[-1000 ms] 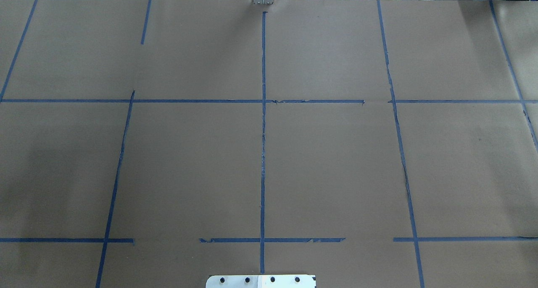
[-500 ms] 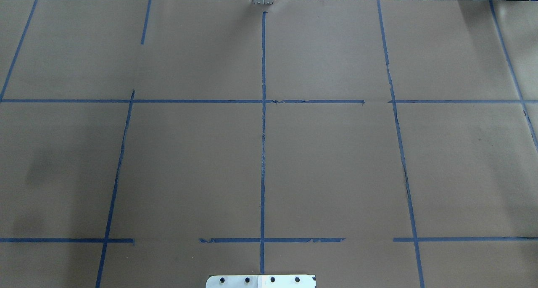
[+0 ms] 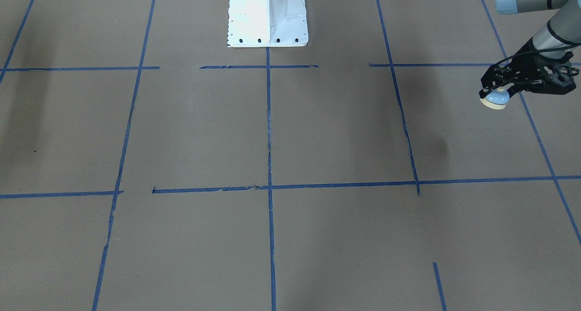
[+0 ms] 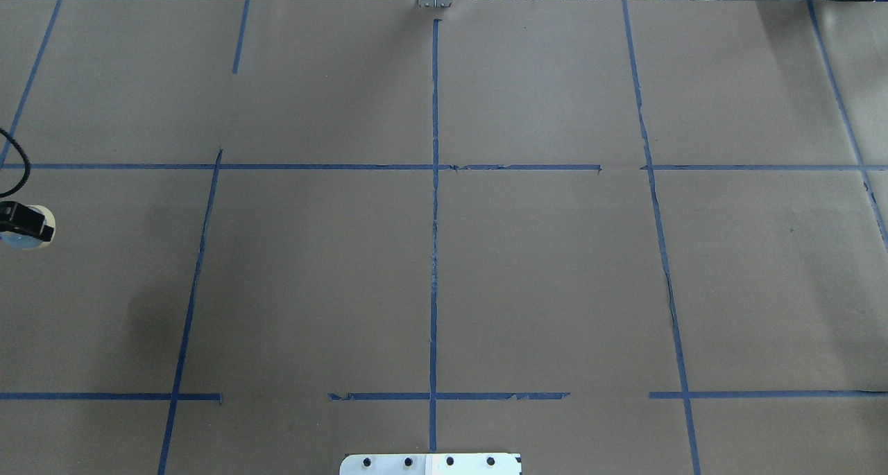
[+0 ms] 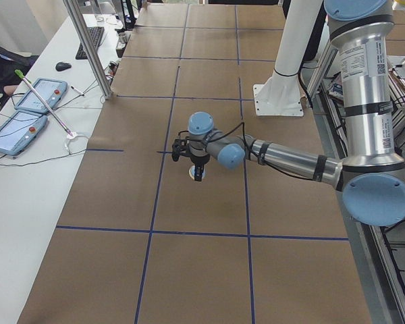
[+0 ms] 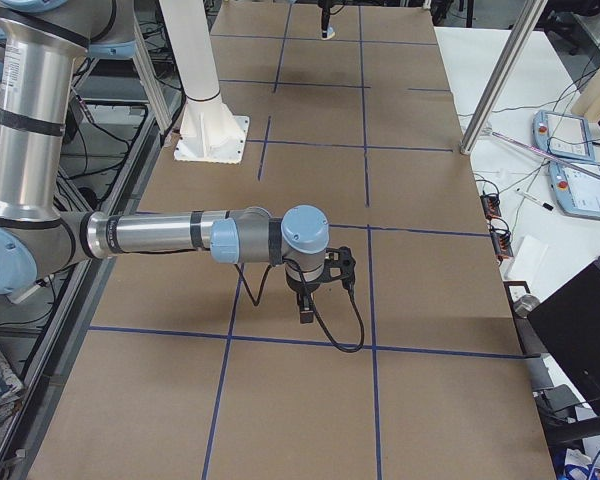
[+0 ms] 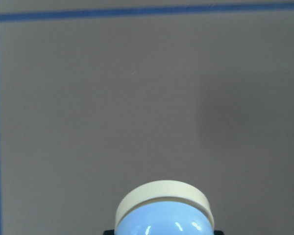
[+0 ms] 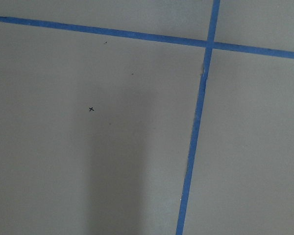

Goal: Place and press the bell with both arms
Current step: 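Carry the blue bell with the left gripper toward the grid centre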

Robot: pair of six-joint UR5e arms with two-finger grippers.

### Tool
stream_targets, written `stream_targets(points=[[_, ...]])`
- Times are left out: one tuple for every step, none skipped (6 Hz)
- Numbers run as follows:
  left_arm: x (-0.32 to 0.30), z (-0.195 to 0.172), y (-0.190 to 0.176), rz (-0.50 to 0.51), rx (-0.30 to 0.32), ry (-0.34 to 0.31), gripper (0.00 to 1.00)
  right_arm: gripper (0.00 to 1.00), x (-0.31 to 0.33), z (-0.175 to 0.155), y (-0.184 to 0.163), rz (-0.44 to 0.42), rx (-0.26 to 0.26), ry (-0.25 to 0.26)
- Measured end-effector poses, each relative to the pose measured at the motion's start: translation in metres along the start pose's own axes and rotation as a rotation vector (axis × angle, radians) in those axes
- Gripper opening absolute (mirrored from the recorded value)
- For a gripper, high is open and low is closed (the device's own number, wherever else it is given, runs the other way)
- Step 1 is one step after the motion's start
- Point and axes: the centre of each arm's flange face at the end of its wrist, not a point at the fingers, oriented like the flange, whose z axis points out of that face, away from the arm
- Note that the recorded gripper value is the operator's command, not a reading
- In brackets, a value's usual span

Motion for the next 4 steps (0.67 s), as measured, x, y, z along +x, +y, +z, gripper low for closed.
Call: stream_targets(points=[[0.074, -0.005, -0.038, -0.014, -0.042, -0.009, 0.0, 1.0, 0.0, 0.0, 0.0, 0.0, 0.0, 0.0], [0.158, -0.005, -0.067, -0.045, -0.093, -0.017, 0.0, 1.0, 0.0, 0.001, 0.0, 0.001, -0.001, 0.001], [0.249, 0.006, -0.095, -0.109, -0.13, -0.028, 0.0, 1.0, 0.001, 0.001, -0.001, 0.002, -0.002, 0.002], [0.336, 0.022, -0.121, -0.183, -0.139, -0.048, 0.0, 1.0, 0.002, 0.002, -0.002, 0.004, -0.003, 0.003]])
